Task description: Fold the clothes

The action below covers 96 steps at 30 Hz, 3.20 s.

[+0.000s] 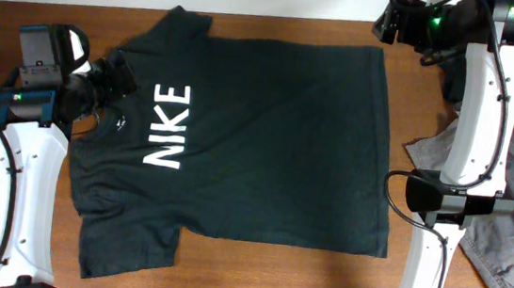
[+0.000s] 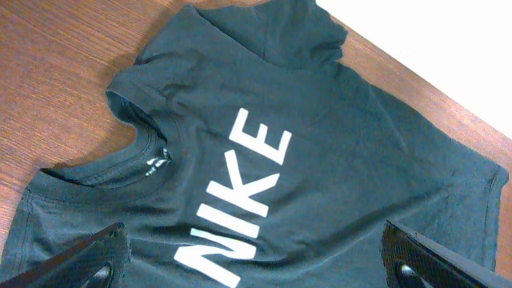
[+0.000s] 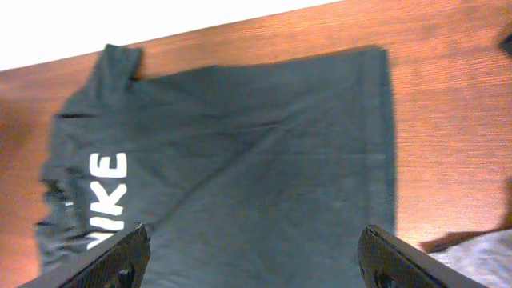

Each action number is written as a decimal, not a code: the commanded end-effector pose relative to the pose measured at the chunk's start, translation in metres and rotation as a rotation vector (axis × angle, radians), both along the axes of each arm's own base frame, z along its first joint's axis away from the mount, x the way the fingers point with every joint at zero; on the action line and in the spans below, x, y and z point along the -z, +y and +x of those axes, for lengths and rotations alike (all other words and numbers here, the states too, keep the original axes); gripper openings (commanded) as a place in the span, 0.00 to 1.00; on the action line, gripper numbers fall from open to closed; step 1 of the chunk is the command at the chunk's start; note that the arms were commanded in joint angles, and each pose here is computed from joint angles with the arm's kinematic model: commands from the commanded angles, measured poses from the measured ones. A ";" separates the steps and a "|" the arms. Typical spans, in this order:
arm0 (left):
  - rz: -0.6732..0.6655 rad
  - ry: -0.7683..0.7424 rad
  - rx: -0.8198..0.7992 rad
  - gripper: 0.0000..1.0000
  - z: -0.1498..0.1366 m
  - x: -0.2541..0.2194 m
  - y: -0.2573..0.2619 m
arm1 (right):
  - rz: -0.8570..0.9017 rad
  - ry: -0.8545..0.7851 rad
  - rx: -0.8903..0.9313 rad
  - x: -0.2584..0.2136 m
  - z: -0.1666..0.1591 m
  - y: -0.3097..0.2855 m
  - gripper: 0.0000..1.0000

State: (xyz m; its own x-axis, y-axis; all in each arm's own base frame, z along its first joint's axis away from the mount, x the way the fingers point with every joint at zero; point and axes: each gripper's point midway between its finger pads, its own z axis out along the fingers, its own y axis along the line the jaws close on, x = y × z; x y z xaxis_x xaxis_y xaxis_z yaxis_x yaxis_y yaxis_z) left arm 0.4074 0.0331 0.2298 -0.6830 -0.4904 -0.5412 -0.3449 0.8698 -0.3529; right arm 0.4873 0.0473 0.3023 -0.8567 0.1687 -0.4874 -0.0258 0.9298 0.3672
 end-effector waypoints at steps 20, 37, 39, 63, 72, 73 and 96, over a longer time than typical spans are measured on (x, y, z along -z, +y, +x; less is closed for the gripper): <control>0.011 -0.015 0.007 0.99 0.003 -0.006 0.000 | 0.002 -0.191 -0.007 -0.133 -0.191 0.007 0.99; 0.011 -0.015 0.007 0.99 0.003 -0.006 0.000 | -0.041 0.161 0.109 0.015 -0.297 -0.007 0.99; 0.011 -0.015 0.007 0.99 0.003 -0.006 0.000 | -0.026 0.177 0.137 0.031 -0.298 -0.007 0.99; 0.011 -0.015 0.007 0.99 0.003 -0.006 0.000 | -0.114 0.519 0.243 0.202 -0.270 -0.025 1.00; 0.011 -0.015 0.007 0.99 0.003 -0.006 0.000 | -0.225 0.627 0.353 0.224 -0.274 -0.047 0.84; 0.011 -0.015 0.007 0.99 0.003 -0.006 0.000 | -0.240 0.632 0.382 0.225 -0.274 -0.050 0.84; 0.011 -0.015 0.007 0.99 0.003 -0.006 0.000 | -0.202 0.600 0.508 0.282 -0.281 -0.052 0.66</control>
